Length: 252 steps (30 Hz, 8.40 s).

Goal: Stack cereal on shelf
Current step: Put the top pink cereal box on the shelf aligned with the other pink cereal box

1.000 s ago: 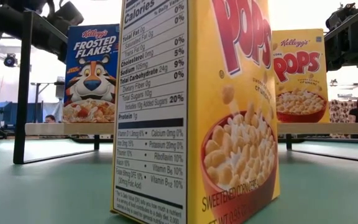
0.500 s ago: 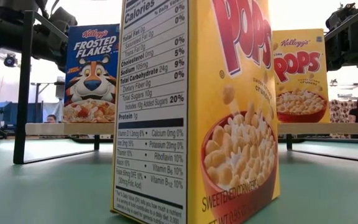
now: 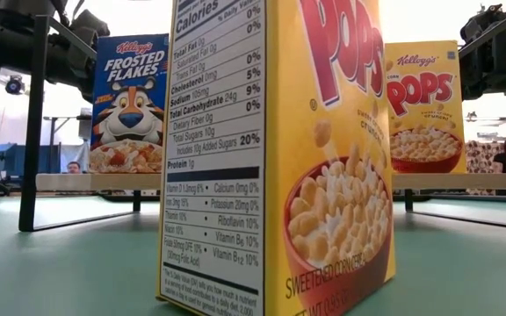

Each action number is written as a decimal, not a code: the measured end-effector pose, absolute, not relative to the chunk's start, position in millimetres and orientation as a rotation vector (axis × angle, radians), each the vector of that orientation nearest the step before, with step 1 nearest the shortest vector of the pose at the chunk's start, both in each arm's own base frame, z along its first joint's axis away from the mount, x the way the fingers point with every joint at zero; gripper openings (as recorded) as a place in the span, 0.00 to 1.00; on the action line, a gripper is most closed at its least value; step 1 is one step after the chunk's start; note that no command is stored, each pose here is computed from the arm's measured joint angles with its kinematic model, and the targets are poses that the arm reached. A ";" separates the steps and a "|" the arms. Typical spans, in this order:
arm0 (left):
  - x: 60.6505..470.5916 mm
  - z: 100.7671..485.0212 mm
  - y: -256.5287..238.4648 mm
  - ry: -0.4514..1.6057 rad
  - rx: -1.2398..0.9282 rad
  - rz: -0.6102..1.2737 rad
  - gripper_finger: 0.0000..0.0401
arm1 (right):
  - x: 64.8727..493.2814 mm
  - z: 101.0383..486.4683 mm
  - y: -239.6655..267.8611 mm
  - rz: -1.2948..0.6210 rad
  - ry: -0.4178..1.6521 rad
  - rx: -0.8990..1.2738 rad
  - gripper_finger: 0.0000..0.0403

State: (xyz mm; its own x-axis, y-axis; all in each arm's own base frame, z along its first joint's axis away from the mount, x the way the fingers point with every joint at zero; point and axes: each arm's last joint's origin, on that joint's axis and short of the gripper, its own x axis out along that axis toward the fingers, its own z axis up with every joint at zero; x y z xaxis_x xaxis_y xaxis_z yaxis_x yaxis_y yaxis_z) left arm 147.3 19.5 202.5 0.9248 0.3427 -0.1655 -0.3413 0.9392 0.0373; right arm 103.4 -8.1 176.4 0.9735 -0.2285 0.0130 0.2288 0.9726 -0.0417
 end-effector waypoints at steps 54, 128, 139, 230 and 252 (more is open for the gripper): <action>148.3 204.5 19.7 0.151 0.006 0.357 0.58 | 102.3 226.1 -24.5 -0.896 -0.145 0.189 0.92; 151.0 202.7 19.9 0.161 0.006 0.357 0.58 | 266.5 261.9 -85.7 -0.489 0.613 0.074 0.92; 151.0 203.0 20.0 0.156 0.007 0.357 0.58 | 300.2 268.0 -114.0 -0.461 0.836 0.037 0.92; 152.8 203.5 20.1 0.146 0.005 0.357 0.58 | 342.3 276.5 -85.6 -0.087 0.915 0.061 0.42; 152.9 204.1 20.2 0.140 0.004 0.358 0.58 | 348.3 275.1 14.0 0.095 0.968 0.056 0.44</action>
State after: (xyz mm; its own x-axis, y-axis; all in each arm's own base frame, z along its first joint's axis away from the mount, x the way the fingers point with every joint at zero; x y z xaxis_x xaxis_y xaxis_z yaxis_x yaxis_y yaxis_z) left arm 152.9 20.2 204.1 0.9272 0.3492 -0.1355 -0.3486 0.9368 0.0290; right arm 348.3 14.0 275.1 0.5632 0.1057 -0.8195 -0.0559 0.9944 0.0898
